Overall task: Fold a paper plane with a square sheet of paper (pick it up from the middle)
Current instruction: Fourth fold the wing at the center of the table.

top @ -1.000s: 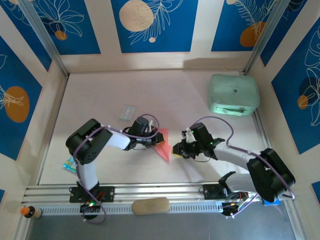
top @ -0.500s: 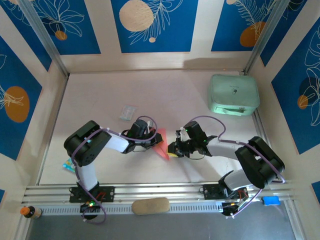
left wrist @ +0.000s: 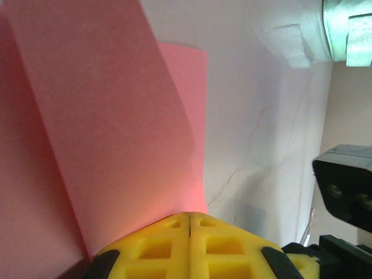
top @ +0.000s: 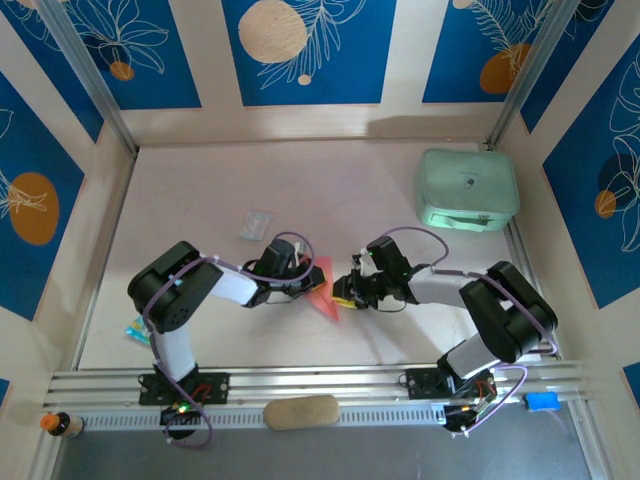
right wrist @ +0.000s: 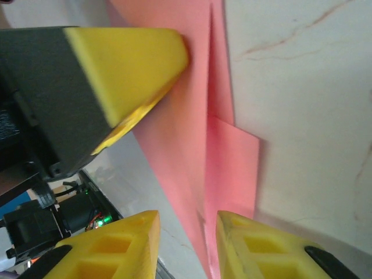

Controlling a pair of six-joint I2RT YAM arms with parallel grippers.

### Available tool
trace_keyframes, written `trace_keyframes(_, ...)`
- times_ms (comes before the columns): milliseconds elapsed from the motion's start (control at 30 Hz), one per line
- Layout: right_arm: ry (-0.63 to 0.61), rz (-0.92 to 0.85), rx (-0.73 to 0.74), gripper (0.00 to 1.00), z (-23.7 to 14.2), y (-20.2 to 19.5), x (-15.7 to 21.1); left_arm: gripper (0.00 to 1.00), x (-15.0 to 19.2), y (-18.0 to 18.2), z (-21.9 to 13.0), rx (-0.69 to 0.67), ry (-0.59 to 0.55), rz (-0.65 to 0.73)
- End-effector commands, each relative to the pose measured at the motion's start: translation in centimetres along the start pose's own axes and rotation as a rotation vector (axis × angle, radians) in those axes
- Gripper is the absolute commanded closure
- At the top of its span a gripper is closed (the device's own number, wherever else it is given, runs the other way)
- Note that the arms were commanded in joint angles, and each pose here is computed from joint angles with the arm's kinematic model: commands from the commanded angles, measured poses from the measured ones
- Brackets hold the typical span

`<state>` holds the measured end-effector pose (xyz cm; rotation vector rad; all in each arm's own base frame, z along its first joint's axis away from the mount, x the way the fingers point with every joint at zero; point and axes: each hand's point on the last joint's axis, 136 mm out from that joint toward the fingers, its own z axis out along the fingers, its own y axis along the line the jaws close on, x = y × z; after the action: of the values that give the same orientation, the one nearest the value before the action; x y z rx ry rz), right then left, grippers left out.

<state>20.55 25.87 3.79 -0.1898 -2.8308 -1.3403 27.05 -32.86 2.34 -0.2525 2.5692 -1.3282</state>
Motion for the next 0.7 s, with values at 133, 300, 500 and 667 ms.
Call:
trace_keyframes(133, 0.035, -0.025, -0.057, 0.71, 0.8, 1.2, -0.1, 0.98, 1.4, 3.8, -0.1, -0.125, 0.022, -0.040)
trace_keyframes(300, 0.069, -0.026, -0.099, 0.77, 1.6, 1.6, 0.1, 0.98, 1.4, 3.8, -0.1, -0.125, 0.020, -0.041)
trace_keyframes(500, 0.073, -0.033, -0.111, 0.82, 1.8, 1.5, 0.3, 0.98, 1.4, 3.8, -0.2, -0.126, 0.019, -0.041)
trace_keyframes(667, 0.087, -0.021, -0.118, 0.85, 2.2, 1.2, 0.5, 0.98, 1.3, 3.7, -0.2, -0.122, 0.016, -0.041)
